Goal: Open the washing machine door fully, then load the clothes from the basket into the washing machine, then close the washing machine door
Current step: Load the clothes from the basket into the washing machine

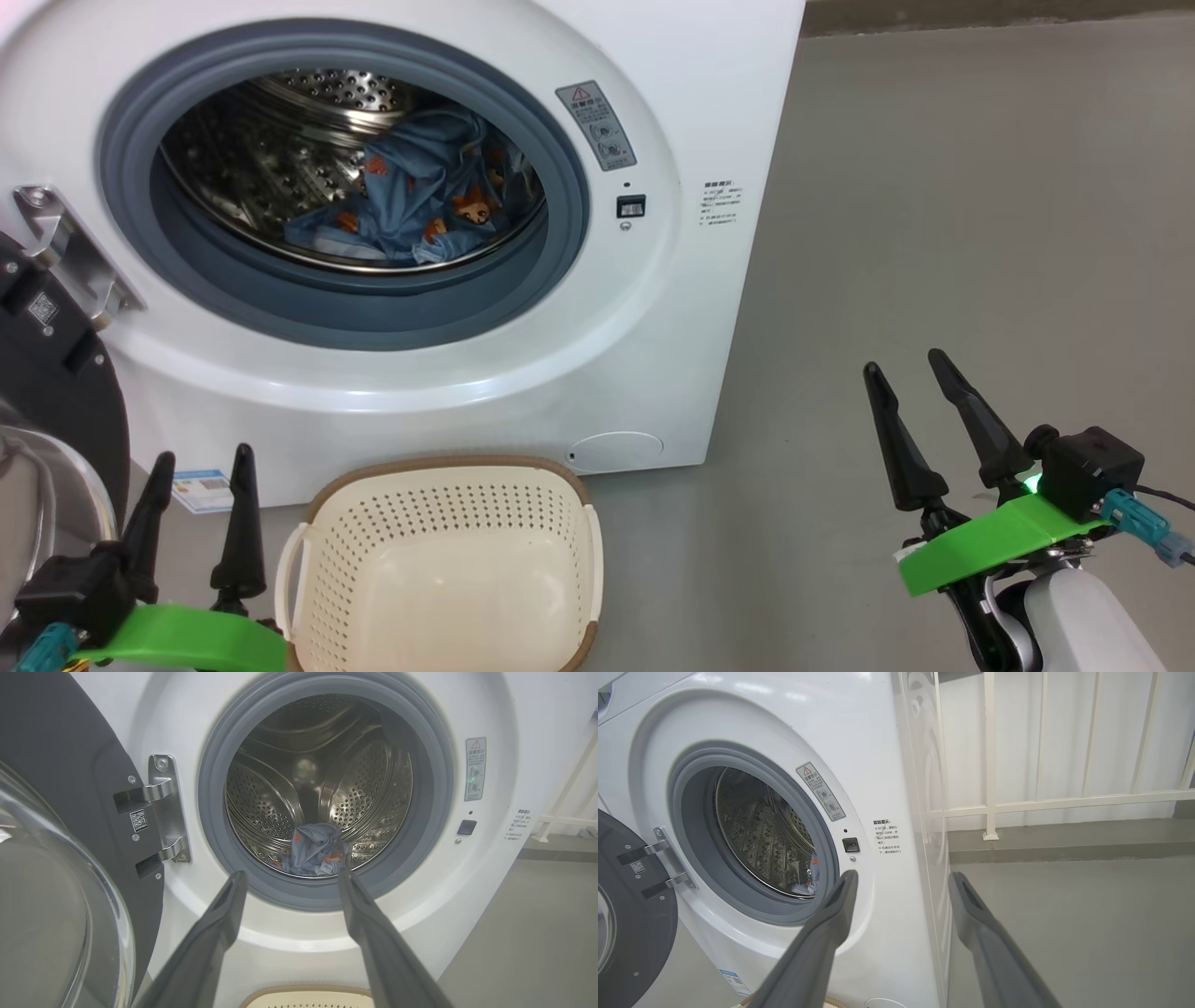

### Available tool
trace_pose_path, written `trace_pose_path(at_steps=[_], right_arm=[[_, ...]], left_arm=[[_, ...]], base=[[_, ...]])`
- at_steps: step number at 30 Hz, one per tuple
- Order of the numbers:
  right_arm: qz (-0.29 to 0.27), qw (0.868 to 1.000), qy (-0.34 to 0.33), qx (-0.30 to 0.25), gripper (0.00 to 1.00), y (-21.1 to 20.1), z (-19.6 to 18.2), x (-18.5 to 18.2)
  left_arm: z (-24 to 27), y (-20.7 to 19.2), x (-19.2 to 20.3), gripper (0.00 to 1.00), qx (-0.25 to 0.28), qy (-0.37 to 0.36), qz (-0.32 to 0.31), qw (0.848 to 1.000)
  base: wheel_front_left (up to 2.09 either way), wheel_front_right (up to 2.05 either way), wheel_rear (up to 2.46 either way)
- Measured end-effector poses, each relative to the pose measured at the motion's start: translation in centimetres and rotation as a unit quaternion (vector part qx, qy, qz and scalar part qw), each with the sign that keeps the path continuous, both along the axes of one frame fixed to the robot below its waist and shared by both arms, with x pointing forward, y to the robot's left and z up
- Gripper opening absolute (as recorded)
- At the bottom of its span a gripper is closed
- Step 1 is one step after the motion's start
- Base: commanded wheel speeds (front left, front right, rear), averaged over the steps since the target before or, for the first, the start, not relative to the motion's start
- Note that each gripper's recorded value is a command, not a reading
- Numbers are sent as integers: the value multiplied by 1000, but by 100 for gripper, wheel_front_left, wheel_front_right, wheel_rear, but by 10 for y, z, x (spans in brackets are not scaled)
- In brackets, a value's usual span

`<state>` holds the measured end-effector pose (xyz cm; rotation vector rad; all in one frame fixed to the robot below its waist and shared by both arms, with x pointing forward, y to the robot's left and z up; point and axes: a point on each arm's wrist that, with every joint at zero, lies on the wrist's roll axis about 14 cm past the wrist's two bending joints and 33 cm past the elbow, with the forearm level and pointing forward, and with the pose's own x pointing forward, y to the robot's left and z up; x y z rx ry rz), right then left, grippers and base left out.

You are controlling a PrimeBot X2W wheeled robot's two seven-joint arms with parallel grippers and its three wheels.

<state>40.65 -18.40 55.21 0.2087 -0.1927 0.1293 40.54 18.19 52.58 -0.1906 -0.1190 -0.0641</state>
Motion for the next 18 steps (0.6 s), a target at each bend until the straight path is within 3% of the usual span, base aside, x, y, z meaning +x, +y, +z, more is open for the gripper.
trace_pose_path(at_steps=[18], right_arm=[[-1, 1000, -3, -4, 100, -3, 2, -2]], left_arm=[[-2, 2, -3, 100, -2, 2, 1, 1000]], base=[[0, 0, 0]])
